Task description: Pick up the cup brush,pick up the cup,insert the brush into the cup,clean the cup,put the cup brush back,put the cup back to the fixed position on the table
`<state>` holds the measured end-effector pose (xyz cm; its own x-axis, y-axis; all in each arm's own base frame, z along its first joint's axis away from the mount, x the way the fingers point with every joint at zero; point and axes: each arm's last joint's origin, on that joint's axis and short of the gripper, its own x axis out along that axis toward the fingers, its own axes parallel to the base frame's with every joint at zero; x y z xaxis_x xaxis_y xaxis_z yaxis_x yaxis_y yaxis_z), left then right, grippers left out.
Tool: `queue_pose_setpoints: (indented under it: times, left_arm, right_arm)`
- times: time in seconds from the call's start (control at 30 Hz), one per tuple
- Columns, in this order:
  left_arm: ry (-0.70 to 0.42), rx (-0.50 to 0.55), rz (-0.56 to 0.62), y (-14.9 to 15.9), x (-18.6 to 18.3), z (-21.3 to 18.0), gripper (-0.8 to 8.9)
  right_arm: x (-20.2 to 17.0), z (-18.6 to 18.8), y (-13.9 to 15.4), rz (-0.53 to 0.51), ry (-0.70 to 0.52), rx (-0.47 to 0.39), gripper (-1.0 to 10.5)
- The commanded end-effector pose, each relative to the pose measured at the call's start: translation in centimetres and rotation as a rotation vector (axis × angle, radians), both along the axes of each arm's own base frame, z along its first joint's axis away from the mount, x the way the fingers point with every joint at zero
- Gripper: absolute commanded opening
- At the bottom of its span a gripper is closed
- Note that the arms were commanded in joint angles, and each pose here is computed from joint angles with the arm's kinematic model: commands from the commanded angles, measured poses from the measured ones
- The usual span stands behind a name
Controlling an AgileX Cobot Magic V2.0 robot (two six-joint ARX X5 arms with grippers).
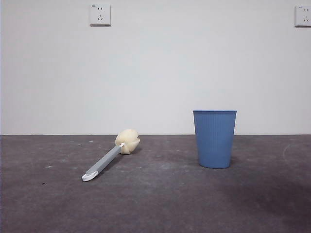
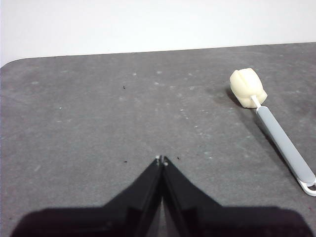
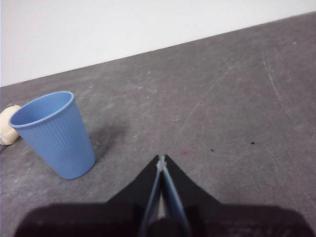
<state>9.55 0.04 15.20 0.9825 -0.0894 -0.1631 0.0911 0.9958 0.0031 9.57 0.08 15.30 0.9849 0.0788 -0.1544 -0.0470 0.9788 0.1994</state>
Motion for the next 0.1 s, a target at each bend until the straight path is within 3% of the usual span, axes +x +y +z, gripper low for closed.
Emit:
queue_pose_setpoints:
  times: [0.03, 0.1]
  left_arm:
    - [0.01, -0.003, 0.004, 0.03, 0.06, -0.43, -0.03]
    - [0.01, -0.003, 0.004, 0.03, 0.06, -0.43, -0.03]
  right_arm:
    - [0.02, -0.46, -0.04, -0.006, 0.017, 0.002, 0.0]
    - [0.03, -0.46, -0.04, -0.011, 0.018, 0.036, 0.0]
